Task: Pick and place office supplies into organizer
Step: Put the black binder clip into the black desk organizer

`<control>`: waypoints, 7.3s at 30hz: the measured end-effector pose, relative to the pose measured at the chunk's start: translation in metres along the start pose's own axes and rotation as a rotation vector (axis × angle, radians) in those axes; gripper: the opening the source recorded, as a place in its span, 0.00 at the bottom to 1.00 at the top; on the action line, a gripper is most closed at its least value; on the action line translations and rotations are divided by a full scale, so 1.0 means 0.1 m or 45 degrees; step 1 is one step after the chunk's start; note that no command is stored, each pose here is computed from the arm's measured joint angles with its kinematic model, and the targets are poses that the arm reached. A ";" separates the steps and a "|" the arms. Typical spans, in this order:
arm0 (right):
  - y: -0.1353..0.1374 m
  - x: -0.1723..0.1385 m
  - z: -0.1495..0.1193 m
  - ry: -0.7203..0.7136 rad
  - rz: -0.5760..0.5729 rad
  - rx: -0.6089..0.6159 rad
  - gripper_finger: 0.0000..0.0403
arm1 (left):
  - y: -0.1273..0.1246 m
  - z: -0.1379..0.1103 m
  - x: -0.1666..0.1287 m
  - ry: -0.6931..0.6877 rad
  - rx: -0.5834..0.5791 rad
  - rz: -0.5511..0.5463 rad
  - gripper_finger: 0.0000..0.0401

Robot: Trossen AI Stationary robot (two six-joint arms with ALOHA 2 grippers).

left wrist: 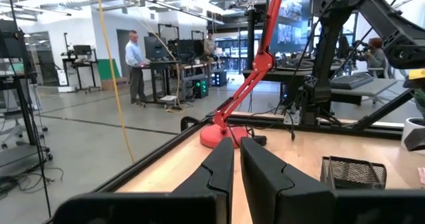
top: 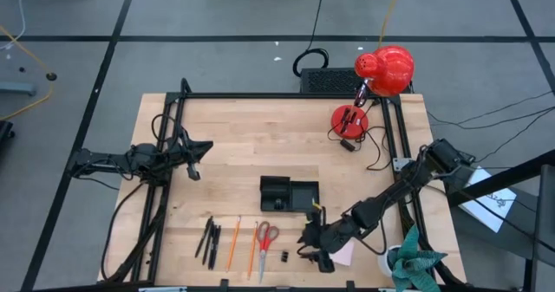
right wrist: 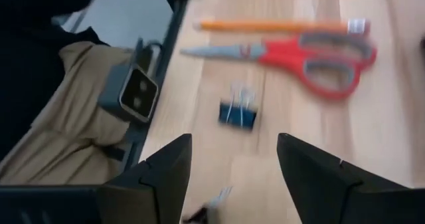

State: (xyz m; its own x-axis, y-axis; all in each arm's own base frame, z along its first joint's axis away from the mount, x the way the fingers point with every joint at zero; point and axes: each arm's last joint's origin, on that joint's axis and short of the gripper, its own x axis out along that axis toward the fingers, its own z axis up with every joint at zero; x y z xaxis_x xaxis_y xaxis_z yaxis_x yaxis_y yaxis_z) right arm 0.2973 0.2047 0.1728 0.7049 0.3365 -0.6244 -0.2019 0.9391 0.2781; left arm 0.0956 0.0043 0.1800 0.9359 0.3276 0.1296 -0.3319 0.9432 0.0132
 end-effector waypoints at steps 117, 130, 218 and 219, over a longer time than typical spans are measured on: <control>-1.14 -1.68 -0.88 -0.893 -0.269 -0.429 0.00 | -3.10 -0.58 1.60 0.624 1.178 -1.216 0.40; -1.14 -1.68 -0.88 -0.892 -0.273 -0.439 0.00 | -3.12 -0.71 1.59 0.641 1.188 -1.253 0.40; -1.14 -1.67 -0.89 -0.885 -0.273 -0.419 0.01 | -2.02 0.38 1.69 0.610 0.258 -0.492 0.00; -1.14 -1.68 -0.89 -0.886 -0.273 -0.419 0.01 | -1.99 0.30 1.66 0.615 0.235 -0.481 0.00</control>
State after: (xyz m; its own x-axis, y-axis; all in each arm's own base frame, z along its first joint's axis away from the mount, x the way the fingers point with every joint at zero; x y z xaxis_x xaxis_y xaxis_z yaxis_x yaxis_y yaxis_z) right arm 0.1421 0.0472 0.1810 0.9918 0.1274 -0.0109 -0.1279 0.9873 -0.0939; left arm 0.3136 -0.1307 0.2281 0.9255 0.0028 -0.3787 0.0570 0.9875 0.1467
